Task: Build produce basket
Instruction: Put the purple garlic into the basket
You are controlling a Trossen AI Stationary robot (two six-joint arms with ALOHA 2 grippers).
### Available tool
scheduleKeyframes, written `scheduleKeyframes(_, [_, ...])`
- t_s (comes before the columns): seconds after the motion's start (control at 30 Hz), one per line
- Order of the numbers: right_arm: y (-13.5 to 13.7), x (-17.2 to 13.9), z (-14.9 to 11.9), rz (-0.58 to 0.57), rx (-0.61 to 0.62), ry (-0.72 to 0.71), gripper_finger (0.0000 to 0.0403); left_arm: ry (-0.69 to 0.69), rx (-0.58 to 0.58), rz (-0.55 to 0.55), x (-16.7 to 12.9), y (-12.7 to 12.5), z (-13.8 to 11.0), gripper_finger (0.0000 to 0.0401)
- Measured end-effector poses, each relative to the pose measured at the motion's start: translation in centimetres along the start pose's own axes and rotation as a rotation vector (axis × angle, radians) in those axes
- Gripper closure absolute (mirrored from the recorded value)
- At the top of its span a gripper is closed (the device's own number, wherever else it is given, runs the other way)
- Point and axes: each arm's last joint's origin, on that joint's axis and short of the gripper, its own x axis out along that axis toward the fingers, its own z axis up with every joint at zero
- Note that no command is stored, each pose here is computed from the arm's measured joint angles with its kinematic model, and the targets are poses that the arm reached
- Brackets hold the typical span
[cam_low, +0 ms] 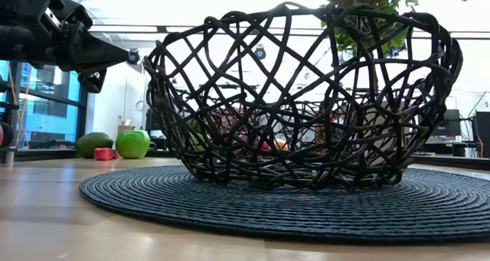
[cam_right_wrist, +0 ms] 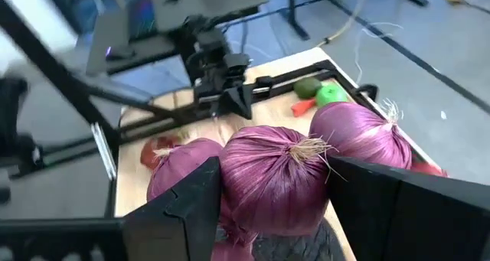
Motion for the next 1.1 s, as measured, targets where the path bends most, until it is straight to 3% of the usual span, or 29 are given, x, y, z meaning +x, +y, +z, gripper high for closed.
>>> scheduleKeyframes(0.23, [1.5, 6.0, 0.3, 0.085, -0.251, 0.14, 0.021, 0.0, 0.0, 0.0, 0.0, 0.0, 0.0, 0.0398])
scheduleKeyframes(0.57, [3.1, 12.3, -2.5, 0.153, -0.502, 0.402, 0.021, 0.0, 0.0, 0.0, 0.0, 0.0, 0.0, 0.0398])
scheduleKeyframes(0.93, [4.9, 12.9, -3.7, 0.221, -0.67, 0.434, 0.021, 0.0, 0.0, 0.0, 0.0, 0.0, 0.0, 0.0398])
scheduleKeyframes(1.1, [6.2, 13.5, -5.7, 0.234, -0.708, 0.496, 0.021, 0.0, 0.0, 0.0, 0.0, 0.0, 0.0, 0.0398])
